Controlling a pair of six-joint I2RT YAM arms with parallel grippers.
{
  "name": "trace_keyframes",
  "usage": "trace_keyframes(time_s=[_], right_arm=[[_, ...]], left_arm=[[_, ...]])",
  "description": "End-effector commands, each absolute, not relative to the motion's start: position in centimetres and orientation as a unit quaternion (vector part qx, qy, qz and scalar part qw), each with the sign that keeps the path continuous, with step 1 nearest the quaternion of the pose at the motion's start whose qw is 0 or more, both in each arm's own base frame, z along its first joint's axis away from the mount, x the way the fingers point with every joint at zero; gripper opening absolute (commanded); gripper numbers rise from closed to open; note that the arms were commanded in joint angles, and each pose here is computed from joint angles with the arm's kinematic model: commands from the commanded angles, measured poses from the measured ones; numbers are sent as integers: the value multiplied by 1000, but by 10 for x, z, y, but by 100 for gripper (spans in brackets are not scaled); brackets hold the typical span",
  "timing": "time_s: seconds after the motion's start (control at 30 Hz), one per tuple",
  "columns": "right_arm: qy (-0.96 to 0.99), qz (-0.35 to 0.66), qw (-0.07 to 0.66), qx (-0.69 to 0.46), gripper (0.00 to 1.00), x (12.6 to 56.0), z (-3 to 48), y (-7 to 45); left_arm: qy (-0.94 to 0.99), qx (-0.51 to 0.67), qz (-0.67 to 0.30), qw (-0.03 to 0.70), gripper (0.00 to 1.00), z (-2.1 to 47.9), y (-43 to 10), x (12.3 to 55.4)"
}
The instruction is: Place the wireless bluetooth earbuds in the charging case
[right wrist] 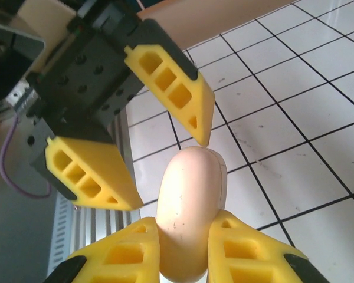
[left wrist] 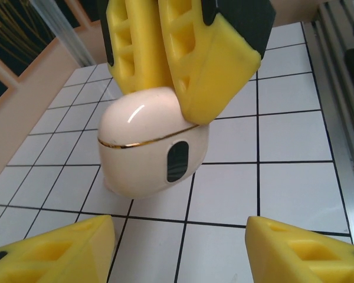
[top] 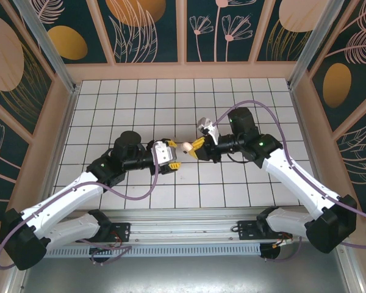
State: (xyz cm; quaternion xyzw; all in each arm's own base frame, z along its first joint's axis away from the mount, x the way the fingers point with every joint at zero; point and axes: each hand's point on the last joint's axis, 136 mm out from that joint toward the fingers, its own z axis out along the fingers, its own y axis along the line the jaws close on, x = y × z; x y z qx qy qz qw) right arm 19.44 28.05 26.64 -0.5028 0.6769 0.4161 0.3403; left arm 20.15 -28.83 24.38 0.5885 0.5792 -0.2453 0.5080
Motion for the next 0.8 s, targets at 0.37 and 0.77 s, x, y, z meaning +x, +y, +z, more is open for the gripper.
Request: trace_keyframes(time_s=[0.37,0.77], right_arm=[[530,379,361,-667,3,162,266,279],[522,388,339,-680,3,165,258,291]], left_arm=[[503,654,-254,504,51,243,-300,186],[477,663,-280,505,42,247,-304,176]])
